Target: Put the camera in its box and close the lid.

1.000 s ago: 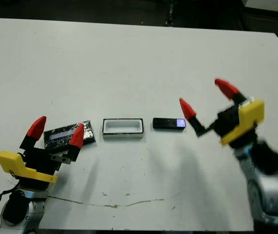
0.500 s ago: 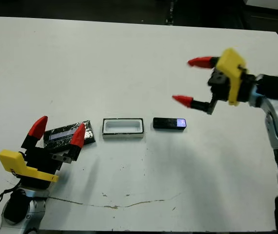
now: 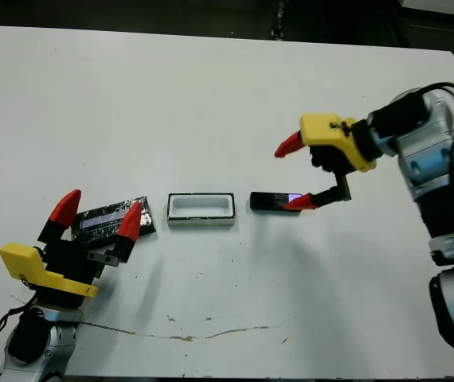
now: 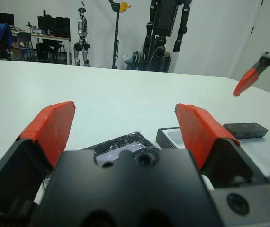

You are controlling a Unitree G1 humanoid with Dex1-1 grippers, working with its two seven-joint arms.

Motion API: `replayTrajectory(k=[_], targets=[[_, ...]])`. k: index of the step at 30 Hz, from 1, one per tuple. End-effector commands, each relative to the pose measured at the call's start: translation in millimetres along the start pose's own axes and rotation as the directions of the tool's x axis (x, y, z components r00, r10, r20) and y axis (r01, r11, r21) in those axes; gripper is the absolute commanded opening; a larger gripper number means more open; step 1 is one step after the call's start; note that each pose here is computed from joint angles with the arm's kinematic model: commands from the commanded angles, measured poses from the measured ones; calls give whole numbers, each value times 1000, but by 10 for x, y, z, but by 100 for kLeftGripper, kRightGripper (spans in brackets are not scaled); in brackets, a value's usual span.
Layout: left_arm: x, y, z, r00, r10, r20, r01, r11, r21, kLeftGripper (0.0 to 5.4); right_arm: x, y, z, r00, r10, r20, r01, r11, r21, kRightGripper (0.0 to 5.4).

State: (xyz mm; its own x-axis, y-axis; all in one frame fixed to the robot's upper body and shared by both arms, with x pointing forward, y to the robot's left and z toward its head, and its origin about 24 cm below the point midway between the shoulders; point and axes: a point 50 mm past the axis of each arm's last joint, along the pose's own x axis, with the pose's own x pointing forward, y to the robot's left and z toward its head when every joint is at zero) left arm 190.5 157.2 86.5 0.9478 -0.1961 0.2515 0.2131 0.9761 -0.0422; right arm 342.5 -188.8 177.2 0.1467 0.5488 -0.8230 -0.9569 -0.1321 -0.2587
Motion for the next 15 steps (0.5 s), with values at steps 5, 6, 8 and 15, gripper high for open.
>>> replayTrajectory(k=[5, 6, 8, 15], targets=[[-32, 6, -41, 1000, 8, -24, -8, 1000, -3, 539, 111, -32, -19, 999, -32, -24, 32, 999, 2, 540], [-33, 5, -42, 1000, 7, -25, -7, 1000, -6, 539, 136, -32, -25, 999, -40, -18, 40, 999, -6, 540], [-37, 5, -43, 1000, 6, -27, -6, 1000, 1, 539, 175, -33, -42, 998, -58, -22, 58, 998, -12, 540], [-40, 5, -40, 999, 2, -33, -2, 1000, 3, 539, 248, -27, -101, 995, -97, -4, 97, 993, -60, 540]])
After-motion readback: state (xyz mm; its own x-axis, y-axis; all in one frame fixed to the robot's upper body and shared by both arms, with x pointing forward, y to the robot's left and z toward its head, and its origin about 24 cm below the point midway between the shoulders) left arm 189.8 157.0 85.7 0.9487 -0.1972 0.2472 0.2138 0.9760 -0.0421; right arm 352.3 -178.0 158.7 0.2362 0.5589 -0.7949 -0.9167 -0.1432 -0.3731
